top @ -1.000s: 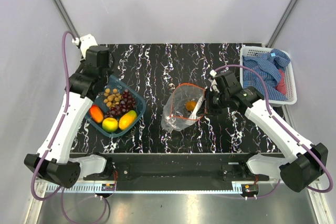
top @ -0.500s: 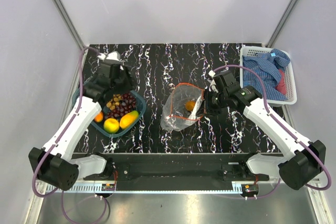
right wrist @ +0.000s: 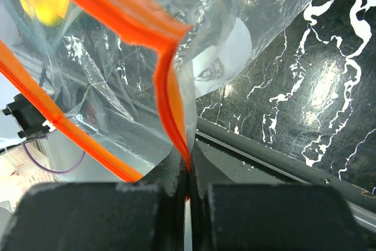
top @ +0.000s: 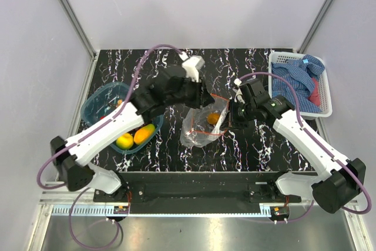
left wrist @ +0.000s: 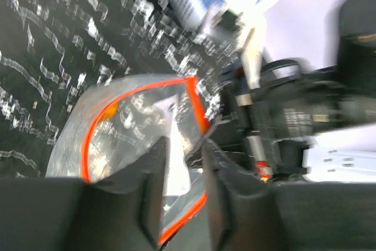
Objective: Open the zip-top bag and remove the fake food
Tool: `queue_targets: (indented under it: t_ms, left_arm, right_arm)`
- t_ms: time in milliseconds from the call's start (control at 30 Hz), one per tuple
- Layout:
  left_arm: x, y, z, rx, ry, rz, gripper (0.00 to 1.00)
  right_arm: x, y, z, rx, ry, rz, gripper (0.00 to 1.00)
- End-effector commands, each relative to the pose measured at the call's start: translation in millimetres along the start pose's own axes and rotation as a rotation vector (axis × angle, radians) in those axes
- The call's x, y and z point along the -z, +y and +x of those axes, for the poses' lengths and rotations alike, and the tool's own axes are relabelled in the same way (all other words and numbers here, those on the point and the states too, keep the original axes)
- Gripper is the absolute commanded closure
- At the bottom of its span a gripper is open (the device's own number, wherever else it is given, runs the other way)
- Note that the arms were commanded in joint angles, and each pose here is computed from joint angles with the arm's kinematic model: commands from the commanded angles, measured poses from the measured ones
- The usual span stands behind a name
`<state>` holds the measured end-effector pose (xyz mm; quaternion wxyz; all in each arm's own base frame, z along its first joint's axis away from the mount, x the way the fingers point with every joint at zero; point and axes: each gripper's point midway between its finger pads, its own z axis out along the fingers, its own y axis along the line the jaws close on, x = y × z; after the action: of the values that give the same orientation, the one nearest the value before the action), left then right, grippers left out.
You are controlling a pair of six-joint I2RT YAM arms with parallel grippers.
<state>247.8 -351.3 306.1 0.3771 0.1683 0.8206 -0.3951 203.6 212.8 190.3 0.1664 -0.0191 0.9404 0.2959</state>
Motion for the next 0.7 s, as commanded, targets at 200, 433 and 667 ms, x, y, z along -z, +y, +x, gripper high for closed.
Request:
queue_targets:
  t_ms: [200, 433, 667]
  left_arm:
    - [-63, 50, 76, -0.013, 0.285, -0.303, 0.73]
    - [-94, 96, 96, -0.005, 0.323, -0.513, 0.72]
    - [-114, 114, 108, 0.019, 0.332, -0.588, 0.68]
  right_arm:
    - [18, 14, -9, 0.028, -0.054, -0.033, 1.0]
    - [19, 10, -2, 0.008, -0.044, -0.027, 1.0]
    - [20, 6, 5, -0.01, -0.033, -0.016, 1.0]
